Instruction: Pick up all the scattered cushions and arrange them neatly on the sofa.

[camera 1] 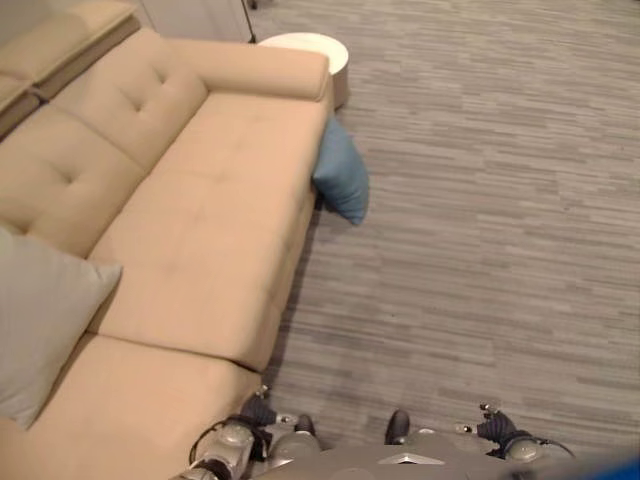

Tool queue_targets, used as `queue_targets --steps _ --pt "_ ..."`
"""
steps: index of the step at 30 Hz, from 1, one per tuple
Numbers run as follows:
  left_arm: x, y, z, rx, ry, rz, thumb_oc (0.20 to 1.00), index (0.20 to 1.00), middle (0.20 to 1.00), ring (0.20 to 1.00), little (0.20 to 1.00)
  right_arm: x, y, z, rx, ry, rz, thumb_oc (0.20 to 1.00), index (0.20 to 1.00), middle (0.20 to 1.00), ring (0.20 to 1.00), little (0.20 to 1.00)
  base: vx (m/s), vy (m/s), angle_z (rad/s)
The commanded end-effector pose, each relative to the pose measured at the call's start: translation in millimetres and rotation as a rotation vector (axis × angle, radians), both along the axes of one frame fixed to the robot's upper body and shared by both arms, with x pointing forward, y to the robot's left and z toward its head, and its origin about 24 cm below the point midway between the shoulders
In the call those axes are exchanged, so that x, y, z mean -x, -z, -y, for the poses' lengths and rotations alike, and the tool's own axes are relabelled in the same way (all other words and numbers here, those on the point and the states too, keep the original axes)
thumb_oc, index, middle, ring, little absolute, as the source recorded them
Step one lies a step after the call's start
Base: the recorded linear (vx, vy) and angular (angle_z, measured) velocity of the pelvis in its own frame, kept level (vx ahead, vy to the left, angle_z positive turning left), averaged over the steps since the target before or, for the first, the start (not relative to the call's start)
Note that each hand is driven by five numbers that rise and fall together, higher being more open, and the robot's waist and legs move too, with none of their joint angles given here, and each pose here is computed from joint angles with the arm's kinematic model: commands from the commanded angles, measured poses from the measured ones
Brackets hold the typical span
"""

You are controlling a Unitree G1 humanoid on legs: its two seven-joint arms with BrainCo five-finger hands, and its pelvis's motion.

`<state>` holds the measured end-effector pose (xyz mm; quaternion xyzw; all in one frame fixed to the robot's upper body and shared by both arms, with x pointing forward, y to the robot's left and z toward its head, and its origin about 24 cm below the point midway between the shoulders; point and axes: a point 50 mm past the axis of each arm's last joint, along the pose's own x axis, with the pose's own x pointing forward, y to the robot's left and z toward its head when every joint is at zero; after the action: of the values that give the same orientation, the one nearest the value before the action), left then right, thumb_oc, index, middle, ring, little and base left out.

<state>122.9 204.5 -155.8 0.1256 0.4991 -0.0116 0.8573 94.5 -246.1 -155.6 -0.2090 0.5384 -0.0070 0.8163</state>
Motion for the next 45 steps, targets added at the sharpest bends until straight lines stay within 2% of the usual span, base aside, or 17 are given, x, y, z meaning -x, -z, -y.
queue_targets --steps 1,16,26,35,40,45 --pt "-23.0 -7.3 6.2 0.028 -0.003 0.075 1.0 1.0 1.0 1.0 1.0 -18.3 -6.4 6.6 0.012 0.008 0.054 1.0 1.0 1.0 1.0 1.0 0.04 -0.097 0.07" --pt "-28.8 -8.7 13.1 0.029 0.007 0.092 1.0 1.0 1.0 1.0 1.0 -26.9 -8.2 5.0 0.011 0.021 0.077 1.0 1.0 1.0 1.0 1.0 0.22 -0.031 -0.32" --pt "-48.8 -19.4 8.3 0.015 0.025 0.161 1.0 1.0 1.0 1.0 1.0 -44.3 -12.9 -1.9 0.001 -0.02 0.126 1.0 1.0 1.0 1.0 1.0 0.26 0.032 -0.24" --pt "-35.7 -12.1 11.6 0.028 -0.002 0.121 1.0 1.0 1.0 1.0 1.0 -39.4 -11.9 0.7 0.005 -0.017 0.112 1.0 1.0 1.0 1.0 1.0 0.37 -0.224 0.14" --pt "-49.3 -18.0 18.3 0.06 -0.003 0.164 1.0 1.0 1.0 1.0 1.0 -43.1 -14.8 5.9 0.003 0.043 0.145 1.0 1.0 1.0 1.0 1.0 0.2 -0.35 -0.03" --pt "-43.7 -15.5 17.5 0.055 -0.001 0.148 1.0 1.0 1.0 1.0 1.0 -46.6 -15.8 4.9 0.002 0.032 0.154 1.0 1.0 1.0 1.0 1.0 0.31 -0.095 -0.06"
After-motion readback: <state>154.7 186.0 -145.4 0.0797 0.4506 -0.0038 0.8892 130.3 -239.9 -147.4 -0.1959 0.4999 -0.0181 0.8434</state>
